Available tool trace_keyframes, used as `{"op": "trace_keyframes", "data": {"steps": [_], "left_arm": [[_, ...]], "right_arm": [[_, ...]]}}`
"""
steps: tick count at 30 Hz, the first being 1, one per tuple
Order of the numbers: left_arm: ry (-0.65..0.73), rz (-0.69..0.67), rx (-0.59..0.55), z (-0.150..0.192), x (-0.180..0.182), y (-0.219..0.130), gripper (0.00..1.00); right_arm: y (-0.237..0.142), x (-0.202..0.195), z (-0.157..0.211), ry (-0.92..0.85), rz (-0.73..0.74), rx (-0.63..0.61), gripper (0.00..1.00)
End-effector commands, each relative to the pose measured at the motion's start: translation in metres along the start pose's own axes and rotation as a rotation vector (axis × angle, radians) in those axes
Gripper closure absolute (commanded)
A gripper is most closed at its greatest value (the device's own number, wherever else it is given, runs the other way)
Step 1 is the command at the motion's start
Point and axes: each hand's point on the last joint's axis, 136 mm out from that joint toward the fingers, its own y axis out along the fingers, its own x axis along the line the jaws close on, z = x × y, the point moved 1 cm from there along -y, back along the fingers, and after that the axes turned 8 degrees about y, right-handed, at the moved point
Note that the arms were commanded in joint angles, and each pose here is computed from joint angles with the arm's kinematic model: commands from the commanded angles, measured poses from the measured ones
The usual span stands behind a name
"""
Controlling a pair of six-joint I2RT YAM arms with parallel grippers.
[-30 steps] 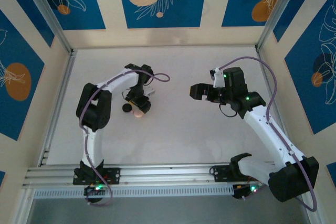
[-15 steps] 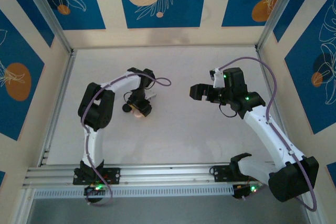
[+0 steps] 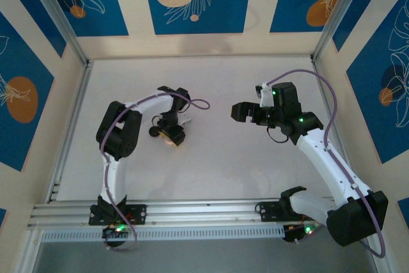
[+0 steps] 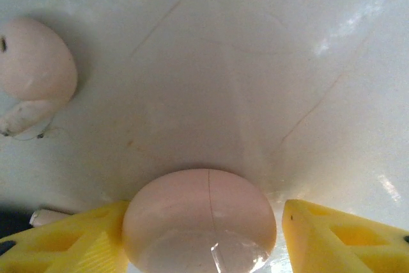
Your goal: Insert wireless bluetooth earbuds into charging case
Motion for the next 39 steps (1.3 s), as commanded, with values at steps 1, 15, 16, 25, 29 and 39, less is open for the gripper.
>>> {"op": "trace_keyframes", "data": {"steps": [1, 15, 16, 25, 29, 39], "left_arm": [[0.012, 0.017, 0.029, 0.002, -0.010, 0.012, 0.40], [-0.021, -0.011, -0.048, -0.003, -0.010, -0.013, 0.56], [-0.035, -0.009, -0.077, -0.005, -0.012, -0.021, 0.57], [-0.265, 0.170, -0.524, -0.047, -0.047, -0.107, 0.60], [-0.374, 0.271, -0.732, -0.061, -0.060, -0.141, 0.61], [-0.619, 0.499, -1.037, -0.079, -0.079, -0.182, 0.63]], "right_arm": [[-0.003, 0.002, 0.003, -0.005, -0.018, 0.011, 0.01], [-0.005, -0.001, 0.005, -0.002, -0.015, -0.016, 0.03], [-0.007, 0.000, 0.004, -0.011, -0.025, -0.026, 0.04], [-0.026, 0.000, 0.000, -0.121, -0.079, -0.243, 0.03], [-0.029, -0.001, 0.002, -0.207, -0.139, -0.361, 0.11], [-0.008, 0.005, 0.027, -0.434, -0.307, -0.389, 0.17]]}}
